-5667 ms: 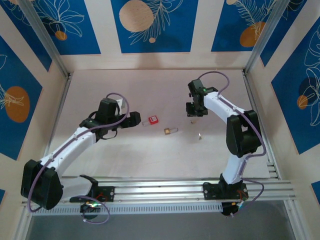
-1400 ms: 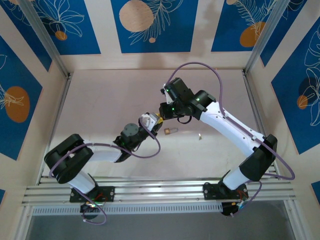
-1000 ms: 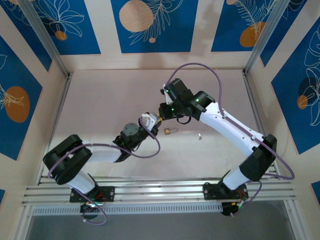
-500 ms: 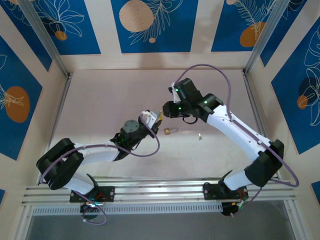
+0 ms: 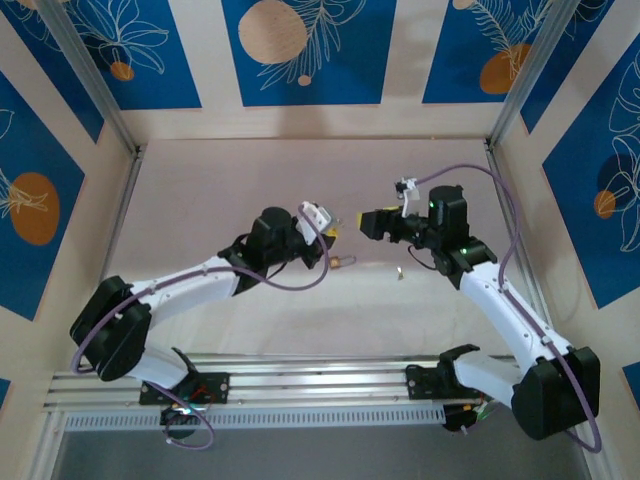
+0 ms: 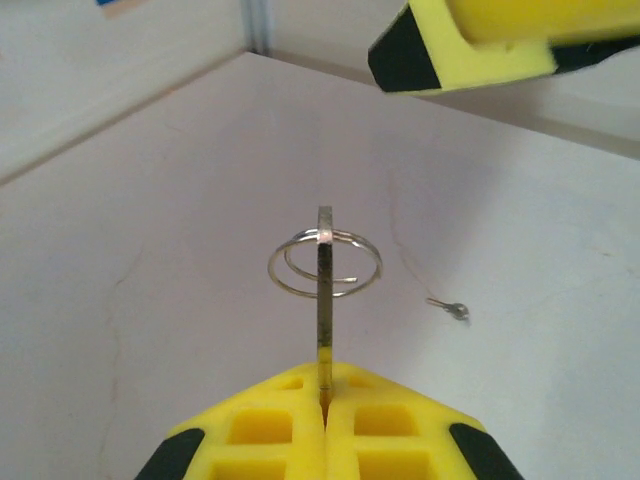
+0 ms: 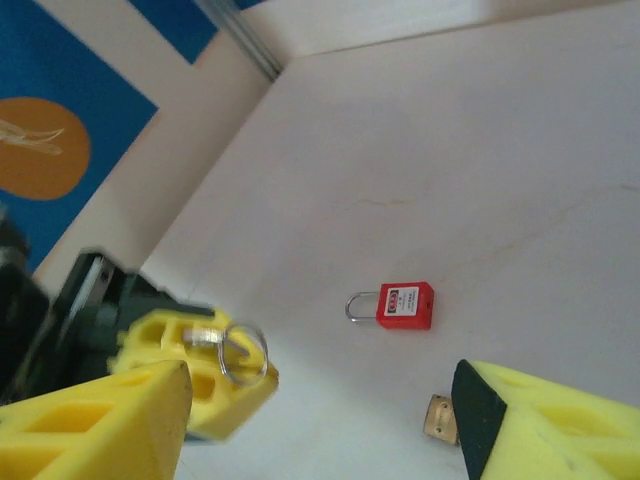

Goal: Unlock with the key

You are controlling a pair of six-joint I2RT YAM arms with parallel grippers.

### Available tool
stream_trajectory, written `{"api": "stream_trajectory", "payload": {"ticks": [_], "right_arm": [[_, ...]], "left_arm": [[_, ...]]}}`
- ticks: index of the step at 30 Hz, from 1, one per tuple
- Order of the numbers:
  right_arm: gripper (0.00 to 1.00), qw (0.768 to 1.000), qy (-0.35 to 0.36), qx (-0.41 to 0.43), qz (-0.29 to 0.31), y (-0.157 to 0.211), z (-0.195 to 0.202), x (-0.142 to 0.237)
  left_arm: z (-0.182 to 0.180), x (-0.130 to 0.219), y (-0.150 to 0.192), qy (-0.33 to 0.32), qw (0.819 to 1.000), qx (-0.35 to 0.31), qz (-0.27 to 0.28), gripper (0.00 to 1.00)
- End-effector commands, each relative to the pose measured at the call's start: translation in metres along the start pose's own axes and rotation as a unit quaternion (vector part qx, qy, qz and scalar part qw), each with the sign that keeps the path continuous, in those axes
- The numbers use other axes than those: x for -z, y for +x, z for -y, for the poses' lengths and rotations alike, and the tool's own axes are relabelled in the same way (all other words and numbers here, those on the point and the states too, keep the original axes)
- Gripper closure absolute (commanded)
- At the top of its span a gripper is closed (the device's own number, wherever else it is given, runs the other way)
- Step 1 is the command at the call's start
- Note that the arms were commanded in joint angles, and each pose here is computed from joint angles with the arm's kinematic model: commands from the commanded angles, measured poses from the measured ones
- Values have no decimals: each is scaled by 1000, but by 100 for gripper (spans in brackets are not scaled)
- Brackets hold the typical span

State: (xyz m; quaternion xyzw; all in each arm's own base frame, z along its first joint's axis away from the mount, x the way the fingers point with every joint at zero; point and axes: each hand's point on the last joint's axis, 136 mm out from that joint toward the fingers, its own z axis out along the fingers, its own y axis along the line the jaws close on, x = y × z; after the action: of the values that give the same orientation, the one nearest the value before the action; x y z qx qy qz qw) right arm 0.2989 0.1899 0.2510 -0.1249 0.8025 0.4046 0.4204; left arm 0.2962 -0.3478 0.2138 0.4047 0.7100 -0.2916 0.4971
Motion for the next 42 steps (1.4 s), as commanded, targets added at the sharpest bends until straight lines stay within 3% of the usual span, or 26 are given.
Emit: {"api": "stream_trajectory", "payload": {"ticks": [1, 7, 16, 31, 42], "right_arm": [[30, 990, -112, 66, 44, -8, -35, 11], [42, 984, -162, 69, 11, 0, -44, 4], [45, 984, -163, 73, -1, -1, -40, -9], [54, 979, -186, 75, -38, 12, -47, -23], [68, 978, -192, 69, -51, 22, -46, -25]], "left_arm": [[19, 2, 5, 107, 992, 47, -40, 100], [23, 2, -4, 169, 981, 91, -38, 100], [35, 0, -11, 218, 968, 118, -34, 100], [40, 3, -15, 247, 959, 132, -32, 100], [33, 3, -19, 253, 956, 148, -22, 100]]}}
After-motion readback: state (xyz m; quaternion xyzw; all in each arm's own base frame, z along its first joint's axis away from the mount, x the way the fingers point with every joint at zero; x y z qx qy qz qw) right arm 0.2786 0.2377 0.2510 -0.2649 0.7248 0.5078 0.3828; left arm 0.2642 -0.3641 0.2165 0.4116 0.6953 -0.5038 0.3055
